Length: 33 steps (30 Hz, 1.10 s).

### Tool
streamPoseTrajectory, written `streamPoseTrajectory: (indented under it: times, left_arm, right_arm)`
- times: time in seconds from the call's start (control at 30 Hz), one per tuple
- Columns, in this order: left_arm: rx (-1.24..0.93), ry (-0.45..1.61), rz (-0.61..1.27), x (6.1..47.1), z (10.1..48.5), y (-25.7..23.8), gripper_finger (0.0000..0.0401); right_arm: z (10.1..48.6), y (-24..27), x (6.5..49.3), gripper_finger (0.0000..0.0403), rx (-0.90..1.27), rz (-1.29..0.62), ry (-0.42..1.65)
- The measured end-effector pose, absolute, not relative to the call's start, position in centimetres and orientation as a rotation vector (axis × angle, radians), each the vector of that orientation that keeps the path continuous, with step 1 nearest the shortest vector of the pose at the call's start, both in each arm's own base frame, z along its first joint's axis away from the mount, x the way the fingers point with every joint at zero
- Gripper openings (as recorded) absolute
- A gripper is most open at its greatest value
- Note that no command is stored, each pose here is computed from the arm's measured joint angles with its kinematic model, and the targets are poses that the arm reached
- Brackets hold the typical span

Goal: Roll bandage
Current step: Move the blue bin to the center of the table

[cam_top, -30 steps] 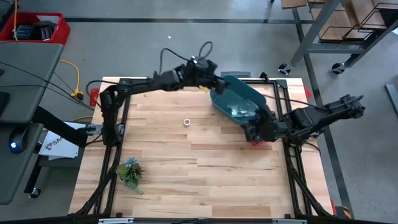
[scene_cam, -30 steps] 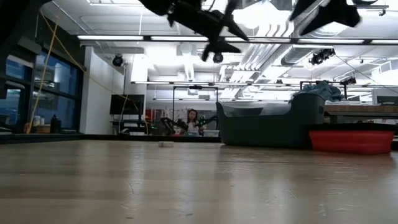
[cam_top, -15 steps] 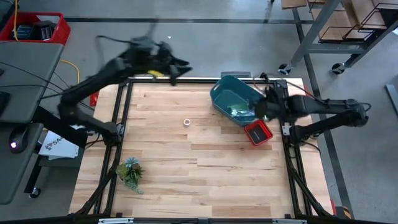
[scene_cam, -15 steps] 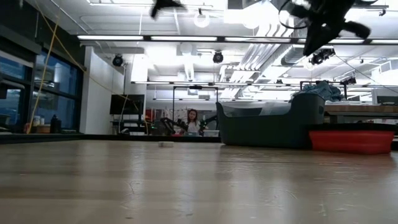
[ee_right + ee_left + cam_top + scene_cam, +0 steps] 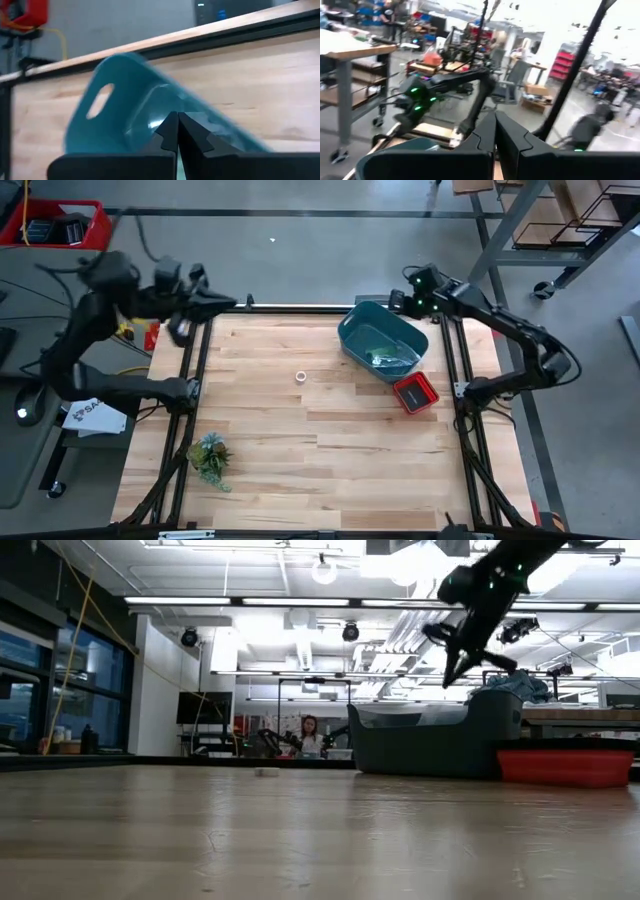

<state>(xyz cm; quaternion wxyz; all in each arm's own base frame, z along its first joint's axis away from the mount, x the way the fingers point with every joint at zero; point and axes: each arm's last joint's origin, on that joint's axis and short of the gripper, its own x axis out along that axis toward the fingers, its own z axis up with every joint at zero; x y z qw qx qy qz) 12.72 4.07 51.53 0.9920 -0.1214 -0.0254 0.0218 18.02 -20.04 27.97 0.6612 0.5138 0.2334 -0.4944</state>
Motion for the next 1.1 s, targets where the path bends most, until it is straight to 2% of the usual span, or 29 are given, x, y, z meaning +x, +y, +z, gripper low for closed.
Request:
streamPoseTrajectory:
  times: [0.17, 0.33, 0.7, 0.9, 1.1]
  left_arm:
    - [-0.244, -0.106, 0.016, 10.1, 52.1, 2.7, 0.0001]
    - [-0.149, -0.12, -0.065, 9.1, 52.3, 1.9, 0.0001]
    - [-0.173, -0.107, 0.002, 10.8, 52.2, 2.7, 0.0]
    - [-0.179, -0.089, 0.004, 11.4, 52.0, 2.9, 0.0]
    - [-0.15, -0.091, 0.005, 10.9, 52.0, 2.7, 0.0]
  right_arm:
    - [27.0, -21.8, 17.7, 0.0, 1.138, -1.236, 0.492]
    - [25.1, -24.4, 16.4, 0.0, 1.192, -1.329, 0.498]
    - [18.9, -28.2, 19.4, 0.0, 1.326, -1.151, 0.524]
    - [18.8, -26.2, 23.7, 0.0, 1.312, -0.98, 0.496]
    - [19.0, -19.9, 29.5, 0.0, 1.282, -0.84, 0.572]
